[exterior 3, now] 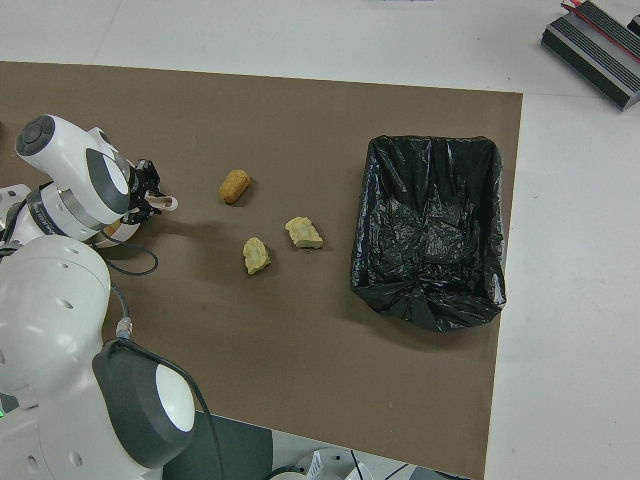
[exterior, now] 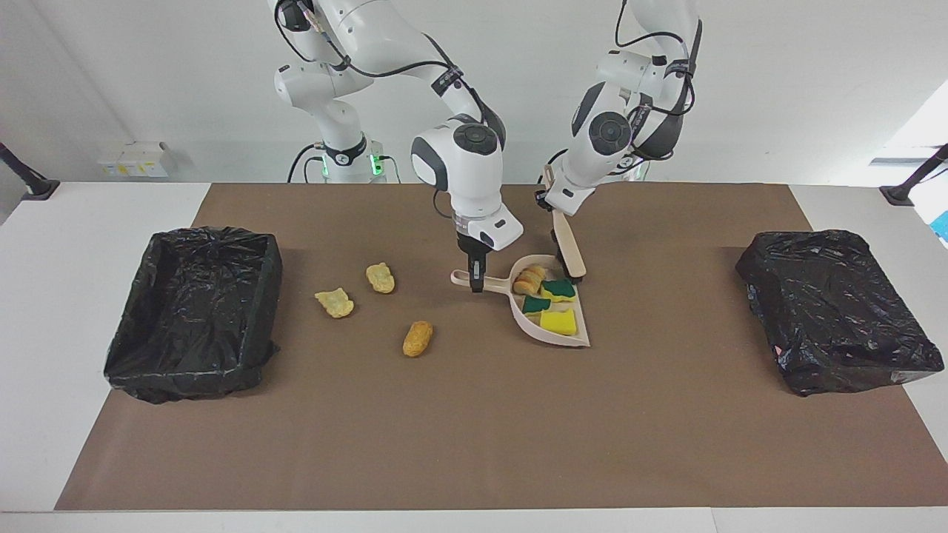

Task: Sweep and dump trash in bin
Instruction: 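Sweep sponges and scraps into the dustpan held by the right gripper, then carry the loaded dustpan with the right gripper over the trash bag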

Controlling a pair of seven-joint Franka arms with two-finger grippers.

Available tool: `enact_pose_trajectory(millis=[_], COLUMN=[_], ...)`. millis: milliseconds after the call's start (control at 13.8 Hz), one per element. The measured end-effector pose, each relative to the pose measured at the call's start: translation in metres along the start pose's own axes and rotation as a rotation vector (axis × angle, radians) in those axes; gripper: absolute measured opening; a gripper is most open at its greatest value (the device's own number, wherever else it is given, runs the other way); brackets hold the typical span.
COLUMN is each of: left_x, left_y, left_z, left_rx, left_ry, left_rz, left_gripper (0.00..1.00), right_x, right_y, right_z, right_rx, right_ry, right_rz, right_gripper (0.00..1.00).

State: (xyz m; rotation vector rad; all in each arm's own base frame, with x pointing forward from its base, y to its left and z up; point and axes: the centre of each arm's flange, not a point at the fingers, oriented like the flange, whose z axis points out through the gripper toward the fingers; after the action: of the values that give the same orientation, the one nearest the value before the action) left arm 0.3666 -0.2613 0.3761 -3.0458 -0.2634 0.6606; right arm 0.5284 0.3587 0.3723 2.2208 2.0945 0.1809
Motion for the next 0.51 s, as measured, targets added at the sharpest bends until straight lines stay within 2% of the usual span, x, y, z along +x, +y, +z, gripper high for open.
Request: enact_pose_trajectory(millis=[508], left_x=[-0.014], left_y=[-0.005], left_z=[-0.01], left_rx=[0.016], left_ry=[-0.005], left_rz=[0.015], left_gripper=[0.26], right_x=[-0.028], right_y=[0.019], right_z=[-0.024], right_rx=[0.0], right_ry=[-0.002], right_rz=[0.062], right_gripper=[0.32])
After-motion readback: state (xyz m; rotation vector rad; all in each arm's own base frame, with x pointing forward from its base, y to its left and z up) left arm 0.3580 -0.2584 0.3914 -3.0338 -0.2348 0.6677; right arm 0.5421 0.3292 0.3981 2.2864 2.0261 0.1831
